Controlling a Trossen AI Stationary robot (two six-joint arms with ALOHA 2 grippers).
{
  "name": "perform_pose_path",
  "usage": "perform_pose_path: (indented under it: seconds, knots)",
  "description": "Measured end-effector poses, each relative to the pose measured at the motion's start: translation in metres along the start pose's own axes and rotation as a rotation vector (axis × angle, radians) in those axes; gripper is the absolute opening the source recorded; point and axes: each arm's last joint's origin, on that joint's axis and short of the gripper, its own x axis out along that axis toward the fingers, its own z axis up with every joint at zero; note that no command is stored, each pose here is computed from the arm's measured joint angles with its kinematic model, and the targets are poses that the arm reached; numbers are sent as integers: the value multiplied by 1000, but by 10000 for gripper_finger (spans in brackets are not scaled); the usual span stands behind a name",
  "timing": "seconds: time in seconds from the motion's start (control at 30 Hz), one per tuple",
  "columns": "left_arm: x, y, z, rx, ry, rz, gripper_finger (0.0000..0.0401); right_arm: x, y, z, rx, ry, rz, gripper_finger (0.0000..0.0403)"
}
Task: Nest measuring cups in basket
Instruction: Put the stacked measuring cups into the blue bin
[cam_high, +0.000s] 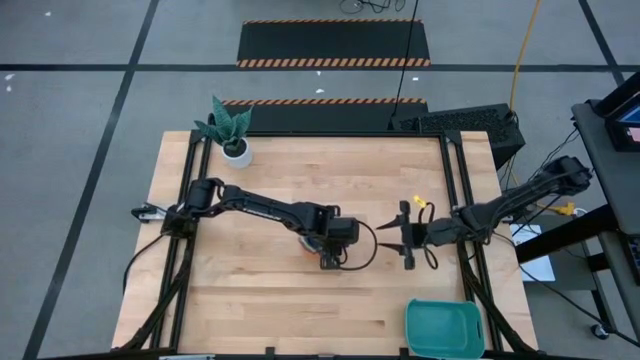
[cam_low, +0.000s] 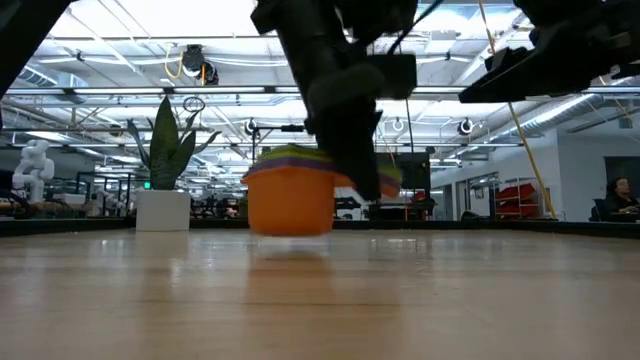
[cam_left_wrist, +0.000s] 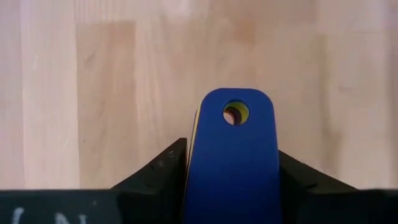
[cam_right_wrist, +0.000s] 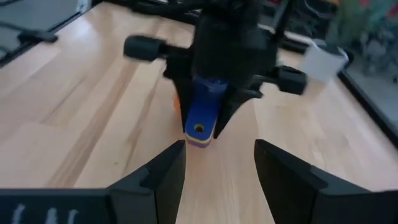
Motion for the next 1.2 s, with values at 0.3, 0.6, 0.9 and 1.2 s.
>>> perform_pose_path:
  seconds: [0.3, 0.6, 0.9, 1.2]
  knots:
    - [-25, -17, 17, -6, -92, -42, 158, 24, 32, -2, -430, -76, -17, 185]
    - [-43, -40, 30, -34, -164, -86, 157, 22, 60, -7, -766, -69, -167, 185]
    - [-59, -55, 54, -102, -397, -136, 155, -4, 88, -1, -1010, -142, -237, 185]
    - [-70, -75, 68, -103, -590, -184, 155, -28, 103, 6, -1165, -217, -267, 185]
